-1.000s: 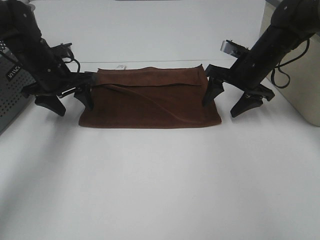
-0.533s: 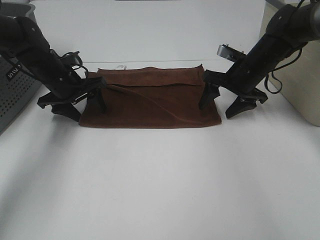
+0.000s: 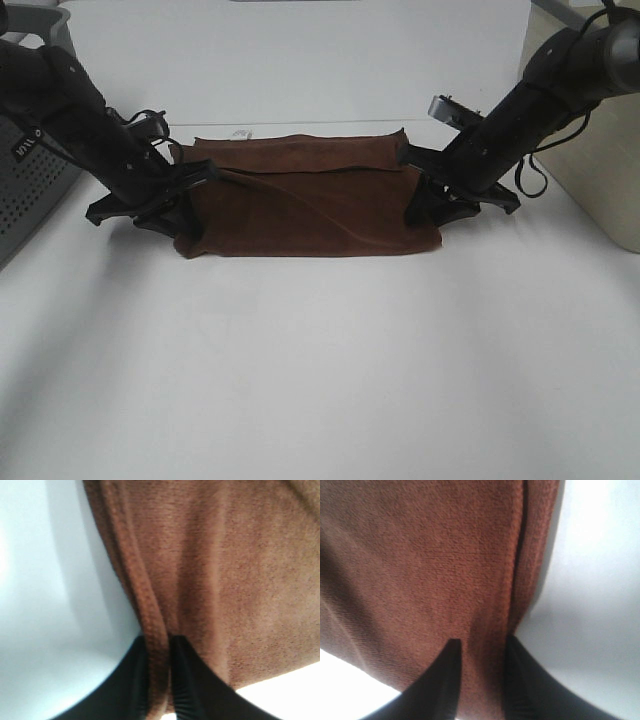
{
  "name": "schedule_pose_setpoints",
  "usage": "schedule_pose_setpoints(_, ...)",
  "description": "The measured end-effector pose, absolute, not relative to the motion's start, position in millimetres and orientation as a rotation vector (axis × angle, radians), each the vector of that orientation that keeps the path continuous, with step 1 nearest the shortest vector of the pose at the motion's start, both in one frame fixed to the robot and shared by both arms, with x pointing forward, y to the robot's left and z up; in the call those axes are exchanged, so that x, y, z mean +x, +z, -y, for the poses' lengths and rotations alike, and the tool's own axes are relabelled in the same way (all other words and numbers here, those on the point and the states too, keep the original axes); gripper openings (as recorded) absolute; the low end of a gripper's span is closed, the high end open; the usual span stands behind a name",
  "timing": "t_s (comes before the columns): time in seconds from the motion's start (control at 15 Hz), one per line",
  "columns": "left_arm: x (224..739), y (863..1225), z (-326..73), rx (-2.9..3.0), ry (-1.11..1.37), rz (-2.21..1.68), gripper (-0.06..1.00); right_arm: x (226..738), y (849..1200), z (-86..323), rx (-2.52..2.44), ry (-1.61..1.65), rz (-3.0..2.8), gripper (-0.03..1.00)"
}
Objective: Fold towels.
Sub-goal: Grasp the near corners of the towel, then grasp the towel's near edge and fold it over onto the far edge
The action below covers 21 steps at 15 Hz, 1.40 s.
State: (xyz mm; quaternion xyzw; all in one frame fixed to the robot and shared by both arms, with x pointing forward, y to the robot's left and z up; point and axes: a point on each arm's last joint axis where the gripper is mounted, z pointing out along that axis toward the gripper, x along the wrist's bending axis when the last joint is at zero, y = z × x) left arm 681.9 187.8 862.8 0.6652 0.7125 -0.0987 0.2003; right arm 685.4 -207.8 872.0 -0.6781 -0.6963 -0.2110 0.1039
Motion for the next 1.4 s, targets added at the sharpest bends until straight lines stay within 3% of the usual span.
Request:
schedule_pose_setpoints(0.07,682,862,-188,1.861,-0.280,-1.992,0.05,686,867,207,-2.009,-0.613,2.025,0.18)
schedule_pose_setpoints(0.2,680,862,-188,1.878,-0.293,-1.993,0.01,686,864,207,-2.021,-0.600,1.992,0.00)
schedule_pose_setpoints(0.67,661,914,-195,2.019,-0.242,-1.916,0.01,651,888,213,-2.004,-0.500,2.011,0.00)
schedule_pose_setpoints(1.0,617,907,-202,2.078,-0.378,-1.989,0.01,611,891,217,-1.988,-0.406,1.981,0.00)
schedule_pose_setpoints(1.4,659,947,-196,1.904,-0.184,-1.955,0.01,662,937,211,-1.999,-0.664,2.088,0.00)
